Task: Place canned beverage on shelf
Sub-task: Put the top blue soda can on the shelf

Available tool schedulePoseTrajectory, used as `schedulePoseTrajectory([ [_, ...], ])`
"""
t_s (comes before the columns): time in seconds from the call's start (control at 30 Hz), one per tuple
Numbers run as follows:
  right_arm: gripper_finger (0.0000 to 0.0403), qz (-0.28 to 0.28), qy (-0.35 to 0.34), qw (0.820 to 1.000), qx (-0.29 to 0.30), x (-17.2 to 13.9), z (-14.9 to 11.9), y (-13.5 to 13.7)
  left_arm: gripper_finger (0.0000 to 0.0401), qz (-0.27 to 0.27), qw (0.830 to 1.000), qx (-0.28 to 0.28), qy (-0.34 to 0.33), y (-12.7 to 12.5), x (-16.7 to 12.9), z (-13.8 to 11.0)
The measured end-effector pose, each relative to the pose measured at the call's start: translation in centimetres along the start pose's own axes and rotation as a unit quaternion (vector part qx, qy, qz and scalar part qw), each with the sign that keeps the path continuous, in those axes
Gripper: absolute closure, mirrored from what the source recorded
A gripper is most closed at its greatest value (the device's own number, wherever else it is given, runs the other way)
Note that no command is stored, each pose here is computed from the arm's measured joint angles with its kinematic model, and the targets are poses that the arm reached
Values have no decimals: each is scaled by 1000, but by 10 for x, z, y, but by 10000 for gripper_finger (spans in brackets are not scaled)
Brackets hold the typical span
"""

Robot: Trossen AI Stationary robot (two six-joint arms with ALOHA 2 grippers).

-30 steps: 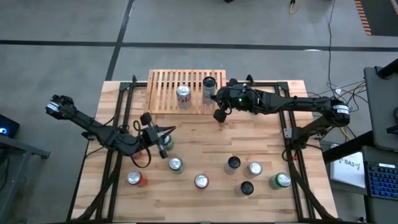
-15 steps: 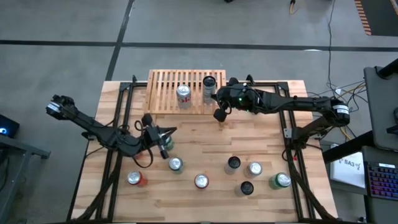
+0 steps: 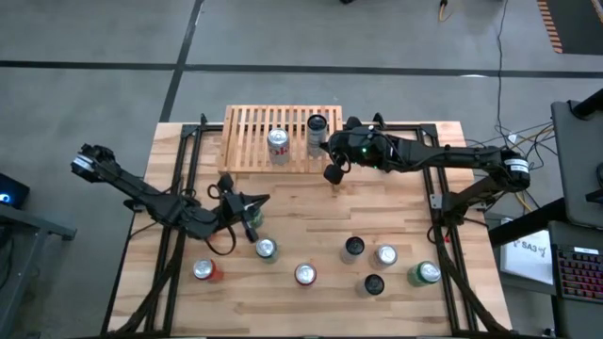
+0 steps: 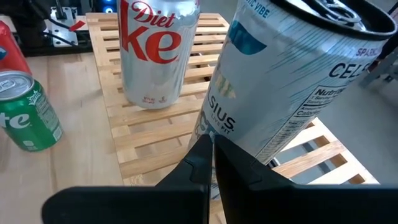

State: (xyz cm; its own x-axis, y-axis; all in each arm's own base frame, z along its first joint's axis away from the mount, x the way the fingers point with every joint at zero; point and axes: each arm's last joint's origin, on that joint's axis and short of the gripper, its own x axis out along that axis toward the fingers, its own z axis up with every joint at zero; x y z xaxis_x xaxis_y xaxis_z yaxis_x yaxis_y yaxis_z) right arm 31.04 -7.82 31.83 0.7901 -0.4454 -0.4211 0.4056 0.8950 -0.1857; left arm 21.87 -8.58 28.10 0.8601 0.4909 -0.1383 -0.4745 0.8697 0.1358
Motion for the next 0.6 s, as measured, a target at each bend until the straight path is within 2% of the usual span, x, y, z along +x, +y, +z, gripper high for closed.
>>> schedulePoseTrajectory([
  [0.6,394,-11,-18,1000,-10,2,3,-6,401,3,1000,8,-14,0,0,4],
])
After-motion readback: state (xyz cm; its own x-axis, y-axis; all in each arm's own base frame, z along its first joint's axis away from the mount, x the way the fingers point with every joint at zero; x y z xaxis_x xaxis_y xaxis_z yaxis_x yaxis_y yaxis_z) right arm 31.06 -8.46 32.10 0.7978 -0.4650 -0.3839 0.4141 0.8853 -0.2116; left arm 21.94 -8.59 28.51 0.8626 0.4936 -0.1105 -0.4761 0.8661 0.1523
